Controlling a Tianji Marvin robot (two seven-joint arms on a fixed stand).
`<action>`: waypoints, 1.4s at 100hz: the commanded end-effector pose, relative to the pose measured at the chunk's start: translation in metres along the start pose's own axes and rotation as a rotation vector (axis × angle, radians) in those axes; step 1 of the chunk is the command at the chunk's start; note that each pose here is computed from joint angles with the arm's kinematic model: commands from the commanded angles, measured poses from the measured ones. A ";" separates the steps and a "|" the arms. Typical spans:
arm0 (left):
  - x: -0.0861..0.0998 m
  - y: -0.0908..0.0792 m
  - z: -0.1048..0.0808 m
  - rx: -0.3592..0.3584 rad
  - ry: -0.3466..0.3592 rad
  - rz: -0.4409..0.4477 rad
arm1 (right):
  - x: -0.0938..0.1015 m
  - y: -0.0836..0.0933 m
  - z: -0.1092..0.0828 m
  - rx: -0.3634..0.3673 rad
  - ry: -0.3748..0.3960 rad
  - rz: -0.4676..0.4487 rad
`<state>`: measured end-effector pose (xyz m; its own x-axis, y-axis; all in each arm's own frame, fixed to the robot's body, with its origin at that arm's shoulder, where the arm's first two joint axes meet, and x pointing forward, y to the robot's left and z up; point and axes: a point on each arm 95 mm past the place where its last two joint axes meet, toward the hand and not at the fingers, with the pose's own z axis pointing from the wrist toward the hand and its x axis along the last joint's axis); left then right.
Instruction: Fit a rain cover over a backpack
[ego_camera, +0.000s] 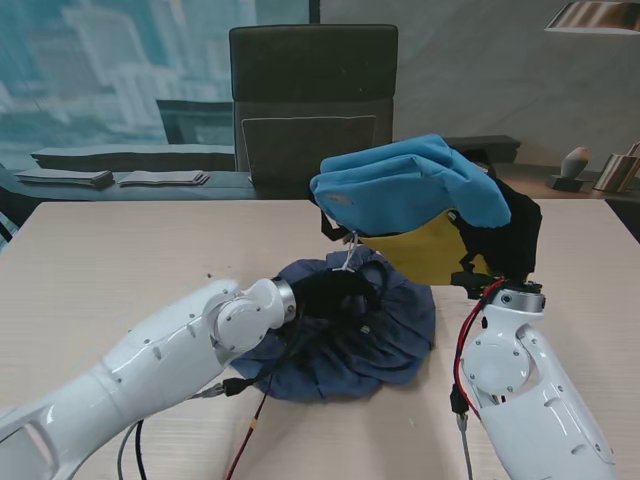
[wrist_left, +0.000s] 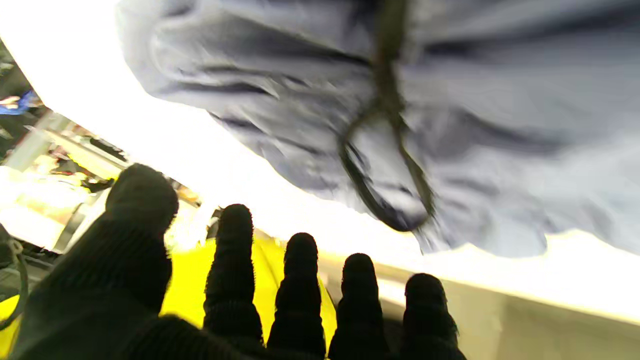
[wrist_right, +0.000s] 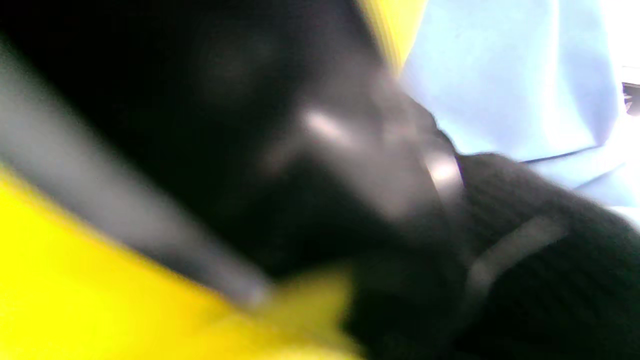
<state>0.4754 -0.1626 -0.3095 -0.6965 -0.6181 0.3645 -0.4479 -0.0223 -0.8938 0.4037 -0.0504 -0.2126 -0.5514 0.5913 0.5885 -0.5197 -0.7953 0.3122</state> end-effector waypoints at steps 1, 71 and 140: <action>-0.023 0.004 -0.024 -0.011 -0.055 0.027 | 0.007 0.001 0.000 -0.016 0.007 0.027; -0.063 0.025 -0.068 0.144 -0.307 -0.028 | 0.008 -0.003 -0.017 -0.015 -0.063 0.073; -0.095 -0.002 -0.121 0.583 -0.618 -0.681 | 0.012 0.009 -0.016 0.040 0.003 0.151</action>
<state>0.4714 -0.0029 -0.3142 0.0567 -0.6533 0.7550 -0.1790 -0.7506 -0.6360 0.3868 -0.0536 -0.2203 -0.5938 0.4920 0.6367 -0.4559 -0.8577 0.2377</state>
